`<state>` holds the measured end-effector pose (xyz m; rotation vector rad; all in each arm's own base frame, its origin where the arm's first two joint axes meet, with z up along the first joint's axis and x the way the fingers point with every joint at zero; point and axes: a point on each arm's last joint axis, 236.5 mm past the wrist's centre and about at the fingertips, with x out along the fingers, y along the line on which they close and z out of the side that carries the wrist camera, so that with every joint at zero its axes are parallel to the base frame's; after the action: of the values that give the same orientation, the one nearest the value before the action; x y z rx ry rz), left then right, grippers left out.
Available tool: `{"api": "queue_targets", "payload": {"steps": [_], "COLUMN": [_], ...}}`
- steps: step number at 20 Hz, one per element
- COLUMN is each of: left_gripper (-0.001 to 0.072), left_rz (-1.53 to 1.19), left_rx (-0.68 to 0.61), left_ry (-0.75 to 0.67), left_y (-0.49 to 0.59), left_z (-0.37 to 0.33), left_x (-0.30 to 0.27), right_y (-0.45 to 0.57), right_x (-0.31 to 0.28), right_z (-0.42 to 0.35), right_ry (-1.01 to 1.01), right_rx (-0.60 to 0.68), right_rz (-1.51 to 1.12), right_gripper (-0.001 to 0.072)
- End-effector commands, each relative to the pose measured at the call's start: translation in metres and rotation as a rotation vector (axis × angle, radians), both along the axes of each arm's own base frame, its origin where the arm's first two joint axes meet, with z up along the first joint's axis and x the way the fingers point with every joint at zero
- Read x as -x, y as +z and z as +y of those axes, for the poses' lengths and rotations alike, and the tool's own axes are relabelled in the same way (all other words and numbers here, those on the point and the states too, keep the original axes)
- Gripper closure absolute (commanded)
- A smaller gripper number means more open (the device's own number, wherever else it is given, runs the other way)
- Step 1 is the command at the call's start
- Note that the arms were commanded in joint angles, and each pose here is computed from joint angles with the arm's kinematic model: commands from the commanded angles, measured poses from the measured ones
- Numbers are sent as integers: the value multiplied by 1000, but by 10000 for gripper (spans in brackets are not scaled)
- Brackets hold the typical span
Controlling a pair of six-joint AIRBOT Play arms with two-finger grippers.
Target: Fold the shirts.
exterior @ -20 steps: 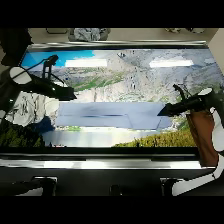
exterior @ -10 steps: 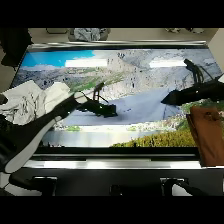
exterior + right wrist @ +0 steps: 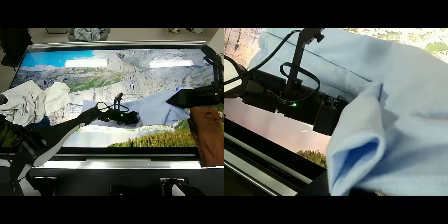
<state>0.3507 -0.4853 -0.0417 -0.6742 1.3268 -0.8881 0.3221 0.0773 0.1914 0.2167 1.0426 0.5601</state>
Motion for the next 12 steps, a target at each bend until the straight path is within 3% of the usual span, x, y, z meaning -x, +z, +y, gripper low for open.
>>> {"api": "queue_targets", "payload": {"steps": [1,4,6,12], "left_gripper": [681,681,680,678], "left_rz": [-111,-317,-457,-666], "left_rx": [-57,-272,-385,-420], "left_ry": [-65,-40,52,361], "left_y": [13,60,116,264], "left_z": [20,116,197,345], "left_x": [-9,-57,-89,-89], "right_y": [-5,-17,-25,-98], "right_x": [-11,-39,-54,-85], "right_z": [6,46,92,246], "right_ry": [9,83,150,210], "right_rx": [-47,-142,-201,-418], "right_rz": [16,9,-4,106], "right_gripper": [669,669,669,668]}}
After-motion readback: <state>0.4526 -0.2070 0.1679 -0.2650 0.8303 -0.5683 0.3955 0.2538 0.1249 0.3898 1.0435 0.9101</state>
